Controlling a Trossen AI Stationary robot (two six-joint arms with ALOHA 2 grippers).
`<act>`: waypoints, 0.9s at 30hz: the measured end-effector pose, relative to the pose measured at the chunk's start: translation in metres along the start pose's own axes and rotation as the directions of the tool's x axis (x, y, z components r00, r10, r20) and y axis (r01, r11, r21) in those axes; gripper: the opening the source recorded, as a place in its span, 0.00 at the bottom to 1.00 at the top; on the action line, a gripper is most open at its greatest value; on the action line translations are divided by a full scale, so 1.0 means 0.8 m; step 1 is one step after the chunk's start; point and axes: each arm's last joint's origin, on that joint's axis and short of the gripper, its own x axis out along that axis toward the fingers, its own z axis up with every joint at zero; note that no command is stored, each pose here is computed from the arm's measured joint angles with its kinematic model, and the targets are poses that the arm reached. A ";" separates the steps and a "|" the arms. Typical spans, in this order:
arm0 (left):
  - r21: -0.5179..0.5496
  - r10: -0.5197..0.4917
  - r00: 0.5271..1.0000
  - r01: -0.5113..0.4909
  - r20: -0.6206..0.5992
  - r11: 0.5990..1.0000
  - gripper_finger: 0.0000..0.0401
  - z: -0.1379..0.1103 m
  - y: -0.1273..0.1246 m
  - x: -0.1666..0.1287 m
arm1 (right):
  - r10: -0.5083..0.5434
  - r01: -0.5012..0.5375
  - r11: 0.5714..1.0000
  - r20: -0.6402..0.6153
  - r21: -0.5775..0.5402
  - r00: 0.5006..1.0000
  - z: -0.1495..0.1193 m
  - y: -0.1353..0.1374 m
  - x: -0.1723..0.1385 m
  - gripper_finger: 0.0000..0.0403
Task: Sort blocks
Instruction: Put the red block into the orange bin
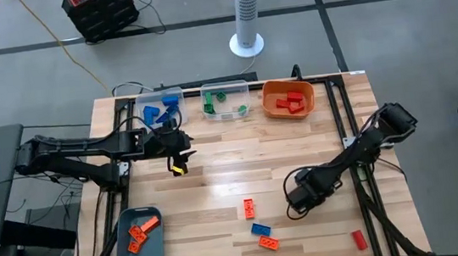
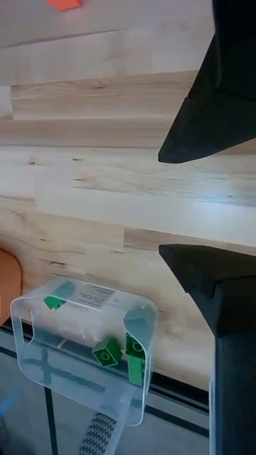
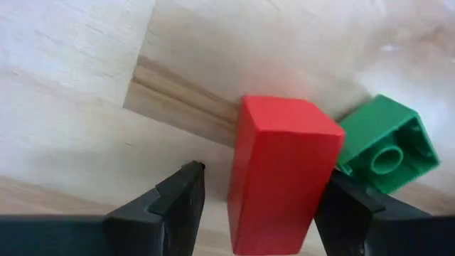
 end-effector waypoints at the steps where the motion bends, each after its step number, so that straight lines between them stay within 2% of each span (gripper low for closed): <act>1: 0.000 0.000 1.000 0.000 0.000 1.000 0.48 0.000 0.000 0.000 | 0.000 0.000 1.000 0.002 -0.005 1.000 0.001 0.000 0.000 0.61; 5: 0.002 0.000 1.000 0.000 0.001 1.000 0.48 0.000 0.000 0.000 | -0.002 0.002 1.000 0.012 -0.016 1.000 0.001 0.000 0.000 0.54; 13: 0.005 0.000 1.000 0.000 -0.002 1.000 0.48 0.000 0.000 0.000 | 0.014 -0.010 0.996 0.056 -0.083 0.998 0.003 0.004 -0.004 0.28; 16: 0.007 0.000 1.000 0.000 -0.001 1.000 0.48 0.000 0.000 0.000 | 0.022 -0.003 0.994 0.173 -0.113 0.985 0.006 0.006 -0.016 0.28; 21: 0.011 0.002 1.000 -0.002 0.013 1.000 0.48 0.002 0.000 0.000 | 0.109 -0.065 0.987 0.309 -0.149 0.945 0.022 0.003 -0.044 0.32; 27: 0.018 -0.018 0.998 0.017 0.068 1.000 0.48 -0.009 -0.015 0.010 | 0.088 -0.015 0.982 0.385 -0.190 0.919 0.079 -0.007 -0.057 0.32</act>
